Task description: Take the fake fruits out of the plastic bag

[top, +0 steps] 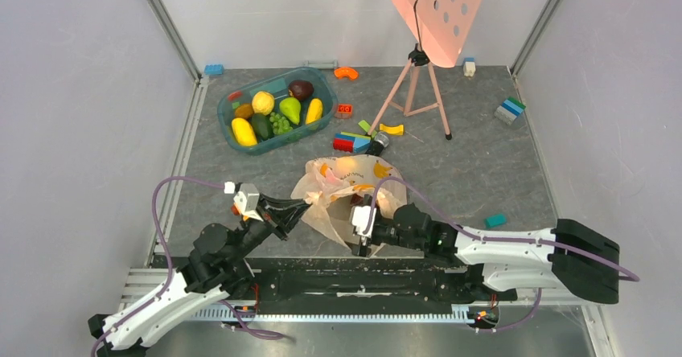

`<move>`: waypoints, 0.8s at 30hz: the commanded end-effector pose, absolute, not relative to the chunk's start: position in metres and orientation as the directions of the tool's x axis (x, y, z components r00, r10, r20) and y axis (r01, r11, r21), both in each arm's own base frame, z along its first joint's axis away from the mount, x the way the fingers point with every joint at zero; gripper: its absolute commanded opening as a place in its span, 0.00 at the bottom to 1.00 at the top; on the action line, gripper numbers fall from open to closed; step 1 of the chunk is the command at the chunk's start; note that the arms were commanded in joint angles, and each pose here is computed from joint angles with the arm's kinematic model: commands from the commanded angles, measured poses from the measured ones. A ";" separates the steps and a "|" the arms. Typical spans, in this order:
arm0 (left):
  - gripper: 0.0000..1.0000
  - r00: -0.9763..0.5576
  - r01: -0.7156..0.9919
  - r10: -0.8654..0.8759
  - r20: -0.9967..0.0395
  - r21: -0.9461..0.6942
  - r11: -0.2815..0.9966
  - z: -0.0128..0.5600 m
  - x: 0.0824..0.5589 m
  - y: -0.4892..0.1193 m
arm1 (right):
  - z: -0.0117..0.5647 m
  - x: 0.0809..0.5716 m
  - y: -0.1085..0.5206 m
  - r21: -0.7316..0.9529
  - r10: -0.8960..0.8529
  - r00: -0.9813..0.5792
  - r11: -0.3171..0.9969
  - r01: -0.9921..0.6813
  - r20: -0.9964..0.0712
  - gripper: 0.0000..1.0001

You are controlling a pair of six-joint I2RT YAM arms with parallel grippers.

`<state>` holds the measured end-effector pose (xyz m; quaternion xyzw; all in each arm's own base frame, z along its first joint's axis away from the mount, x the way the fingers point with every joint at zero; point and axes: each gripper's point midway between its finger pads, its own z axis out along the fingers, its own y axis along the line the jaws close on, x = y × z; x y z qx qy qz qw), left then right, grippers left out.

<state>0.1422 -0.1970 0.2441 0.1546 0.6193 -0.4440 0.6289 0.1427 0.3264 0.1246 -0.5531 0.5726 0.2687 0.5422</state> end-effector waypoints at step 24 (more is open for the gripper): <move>0.02 -0.177 0.643 -0.457 -0.872 -0.454 0.617 0.236 0.151 -0.170 | 0.099 0.075 0.398 -0.270 -0.313 0.245 0.038 -0.962 -0.918 0.94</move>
